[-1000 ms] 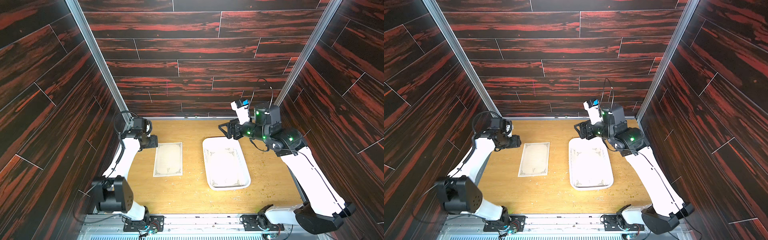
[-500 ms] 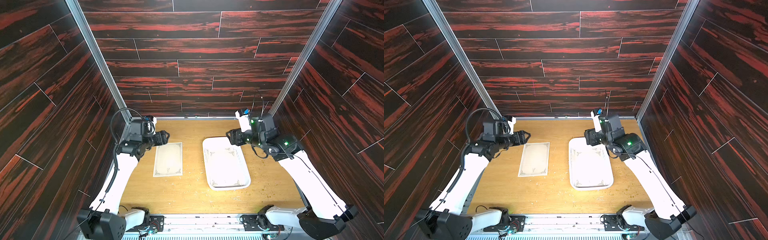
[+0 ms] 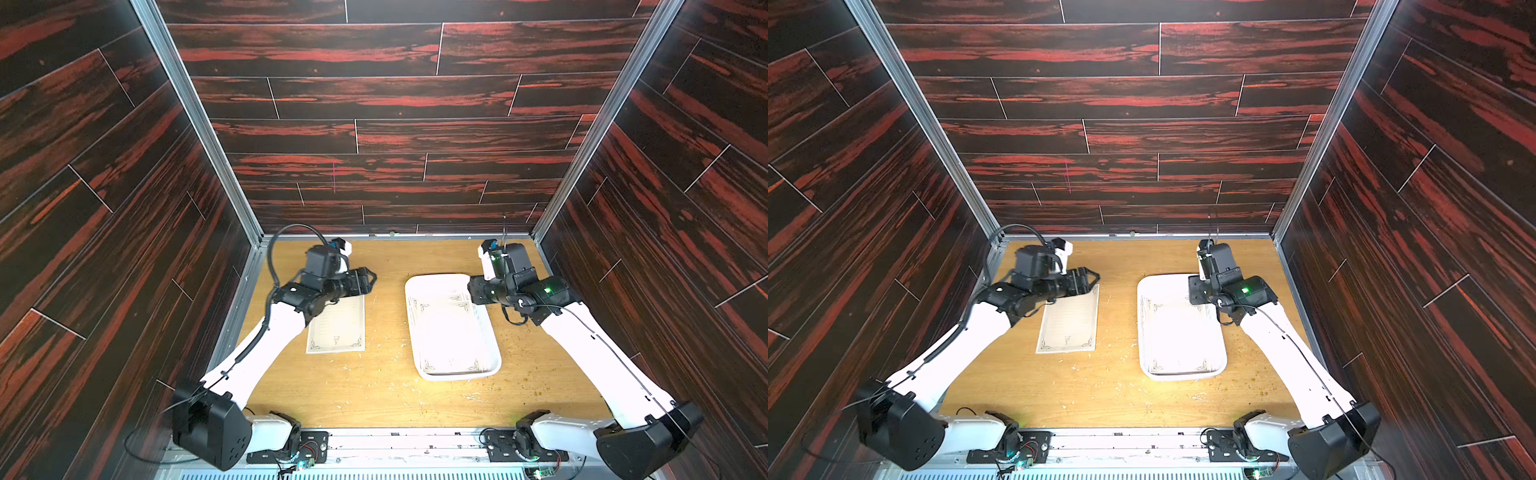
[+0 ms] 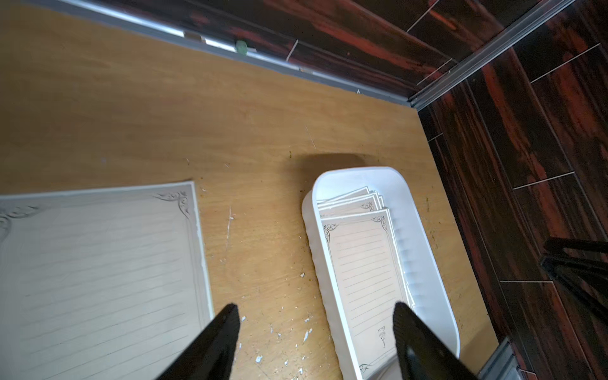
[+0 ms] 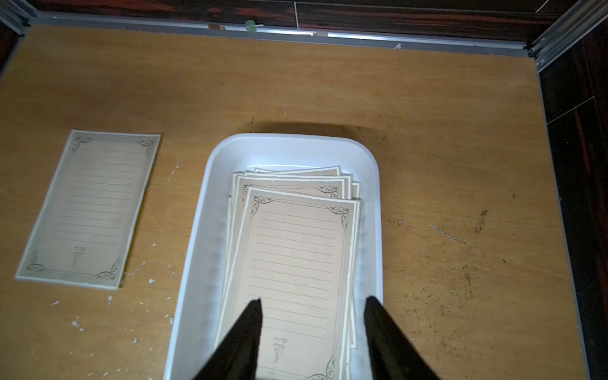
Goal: Take out the stationery paper from the storage box
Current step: Pick up the stationery paper from the storage box.
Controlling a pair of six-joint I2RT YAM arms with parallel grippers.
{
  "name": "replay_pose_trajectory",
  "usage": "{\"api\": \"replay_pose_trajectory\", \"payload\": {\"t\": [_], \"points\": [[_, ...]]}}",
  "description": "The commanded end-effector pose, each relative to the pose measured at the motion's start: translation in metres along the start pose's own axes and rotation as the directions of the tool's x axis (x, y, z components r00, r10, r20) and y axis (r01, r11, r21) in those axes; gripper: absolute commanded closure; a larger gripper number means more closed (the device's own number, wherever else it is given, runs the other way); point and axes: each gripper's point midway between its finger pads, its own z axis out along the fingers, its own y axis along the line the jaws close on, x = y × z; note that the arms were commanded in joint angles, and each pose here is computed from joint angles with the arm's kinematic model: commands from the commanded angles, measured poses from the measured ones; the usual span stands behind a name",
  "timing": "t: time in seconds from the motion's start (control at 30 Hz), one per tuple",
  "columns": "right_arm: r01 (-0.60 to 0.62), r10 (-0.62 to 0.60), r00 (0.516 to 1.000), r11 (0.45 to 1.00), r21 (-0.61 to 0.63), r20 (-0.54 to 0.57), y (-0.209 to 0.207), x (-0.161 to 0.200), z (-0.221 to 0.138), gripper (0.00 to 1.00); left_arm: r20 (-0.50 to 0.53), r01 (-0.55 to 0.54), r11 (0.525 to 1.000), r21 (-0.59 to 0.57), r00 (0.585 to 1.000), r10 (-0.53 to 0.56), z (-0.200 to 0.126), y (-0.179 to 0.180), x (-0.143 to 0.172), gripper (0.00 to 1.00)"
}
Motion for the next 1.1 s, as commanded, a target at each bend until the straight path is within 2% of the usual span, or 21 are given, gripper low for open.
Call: {"api": "replay_pose_trajectory", "payload": {"t": [0.0, 0.07, 0.2, 0.27, 0.33, 0.4, 0.47, 0.73, 1.07], "points": [[-0.054, 0.054, 0.998, 0.997, -0.057, 0.014, 0.001, -0.001, 0.009, 0.56, 0.008, 0.032, 0.999, -0.011, 0.999, -0.031, 0.015, -0.002, 0.005, 0.24], [-0.064, 0.064, 0.998, 0.996, -0.056, -0.007, -0.003, 0.007, 0.022, 0.60, -0.014, 0.050, 0.999, -0.014, 0.999, -0.050, 0.027, -0.002, 0.012, 0.24], [-0.100, 0.095, 0.993, 0.992, -0.078, -0.064, -0.005, 0.024, 0.050, 0.98, -0.076, 0.071, 0.997, -0.022, 0.994, -0.072, 0.049, -0.004, 0.030, 0.24], [-0.109, 0.103, 0.991, 0.992, -0.070, -0.087, -0.007, 0.033, 0.062, 1.00, -0.105, 0.070, 0.997, -0.032, 0.992, -0.073, 0.058, -0.006, 0.038, 0.24], [-0.123, 0.117, 0.987, 0.991, -0.048, -0.110, -0.012, 0.041, 0.074, 0.89, -0.139, 0.067, 0.997, -0.042, 0.988, -0.072, 0.068, -0.007, 0.048, 0.24], [-0.134, 0.129, 0.982, 0.991, -0.027, -0.138, -0.017, 0.050, 0.085, 0.71, -0.169, 0.061, 0.997, -0.055, 0.983, -0.069, 0.076, -0.007, 0.057, 0.24], [-0.139, 0.136, 0.977, 0.990, -0.006, -0.166, -0.022, 0.058, 0.096, 0.58, -0.195, 0.059, 0.996, -0.067, 0.978, -0.071, 0.084, -0.006, 0.066, 0.24], [-0.156, 0.160, 0.957, 0.987, 0.039, -0.243, -0.033, 0.083, 0.131, 0.50, -0.291, 0.056, 0.997, -0.061, 0.954, -0.072, 0.107, -0.011, 0.087, 0.24], [-0.161, 0.174, 0.933, 0.985, 0.066, -0.315, -0.037, 0.105, 0.159, 0.46, -0.369, 0.047, 0.997, -0.066, 0.927, -0.068, 0.122, -0.013, 0.101, 0.25]]}}
